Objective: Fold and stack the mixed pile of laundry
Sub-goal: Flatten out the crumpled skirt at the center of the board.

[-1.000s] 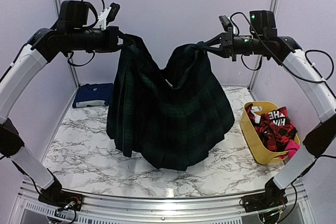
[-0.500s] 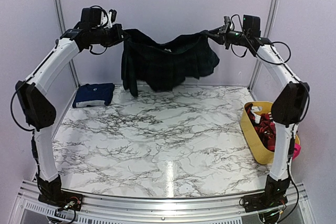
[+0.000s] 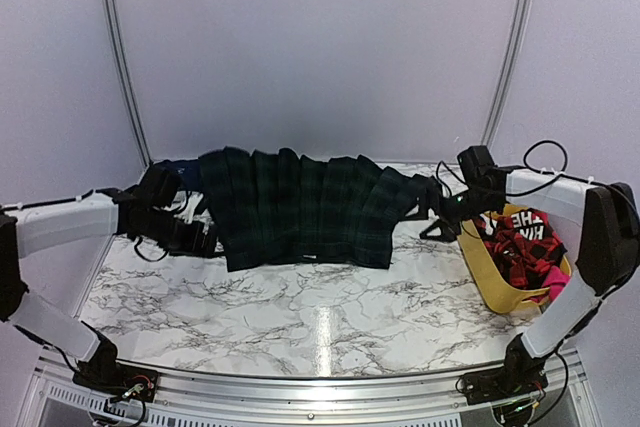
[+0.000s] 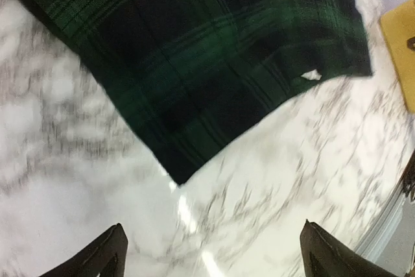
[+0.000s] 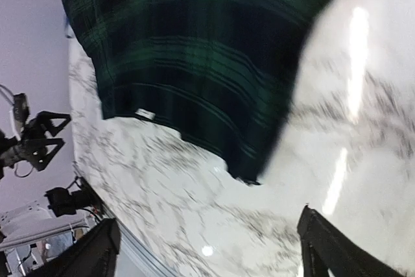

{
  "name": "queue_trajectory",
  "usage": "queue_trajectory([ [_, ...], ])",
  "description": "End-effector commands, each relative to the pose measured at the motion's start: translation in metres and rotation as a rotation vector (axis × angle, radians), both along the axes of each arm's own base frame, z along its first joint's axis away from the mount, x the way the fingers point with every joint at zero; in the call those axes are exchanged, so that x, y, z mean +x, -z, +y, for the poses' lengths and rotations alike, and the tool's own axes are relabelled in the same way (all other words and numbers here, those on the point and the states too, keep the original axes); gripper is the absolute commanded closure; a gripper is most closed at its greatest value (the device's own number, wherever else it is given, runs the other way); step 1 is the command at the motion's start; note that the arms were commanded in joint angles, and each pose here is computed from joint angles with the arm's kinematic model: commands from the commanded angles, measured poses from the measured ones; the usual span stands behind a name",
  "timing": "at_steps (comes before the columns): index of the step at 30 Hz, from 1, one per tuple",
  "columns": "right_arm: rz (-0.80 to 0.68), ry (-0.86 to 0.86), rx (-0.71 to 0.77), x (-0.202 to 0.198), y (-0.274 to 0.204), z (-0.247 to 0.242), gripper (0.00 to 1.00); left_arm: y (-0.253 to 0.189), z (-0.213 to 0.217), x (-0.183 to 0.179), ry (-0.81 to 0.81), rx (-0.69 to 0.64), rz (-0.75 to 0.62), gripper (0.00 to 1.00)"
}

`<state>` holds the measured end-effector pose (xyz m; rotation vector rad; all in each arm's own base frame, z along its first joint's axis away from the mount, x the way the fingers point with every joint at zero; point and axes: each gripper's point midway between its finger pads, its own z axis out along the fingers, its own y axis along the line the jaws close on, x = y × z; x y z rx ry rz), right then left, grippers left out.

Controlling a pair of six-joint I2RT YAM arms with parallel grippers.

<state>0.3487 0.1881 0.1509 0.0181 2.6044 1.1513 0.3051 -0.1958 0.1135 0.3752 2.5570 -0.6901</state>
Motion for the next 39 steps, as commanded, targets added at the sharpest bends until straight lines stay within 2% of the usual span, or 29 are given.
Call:
queue_trajectory([
  [1,-0.105,-0.001,-0.201,-0.031,-0.031,-0.031,0.02,-0.056,0.024,-0.018,-0.112,-0.041,-0.184,0.01],
  [3,-0.149,-0.006,-0.219,-0.021,-0.041,-0.032,0.02,-0.068,0.026,-0.012,-0.144,-0.049,-0.212,0.01],
  [5,-0.185,-0.034,-0.220,-0.003,-0.046,-0.025,0.09,-0.065,0.022,0.002,-0.140,-0.021,-0.199,0.01],
  [10,-0.226,-0.137,-0.151,0.046,-0.038,0.028,0.40,-0.064,0.004,0.069,-0.157,0.059,-0.198,0.01],
  [13,-0.223,-0.218,-0.130,0.064,-0.023,0.069,0.50,-0.050,-0.018,0.105,-0.137,0.074,-0.170,0.01],
  [15,-0.214,-0.252,-0.132,0.072,-0.008,0.092,0.53,-0.031,-0.033,0.121,-0.113,0.095,-0.128,0.03],
  [21,-0.134,-0.270,-0.166,0.080,0.050,0.111,0.54,0.040,-0.052,0.130,-0.062,0.183,0.006,0.33],
  [26,-0.035,-0.282,-0.225,0.051,0.098,0.094,0.54,0.085,-0.050,0.098,0.003,0.311,0.081,0.50],
  [32,0.029,-0.265,-0.335,0.011,0.119,0.049,0.54,0.114,-0.064,0.002,0.152,0.390,0.189,0.64],
  [35,0.050,-0.212,-0.378,0.006,0.130,0.011,0.54,0.113,-0.092,-0.064,0.252,0.393,0.218,0.64],
  [39,0.034,-0.199,-0.433,0.023,0.142,-0.017,0.55,0.091,-0.150,-0.140,0.350,0.314,0.242,0.59],
])
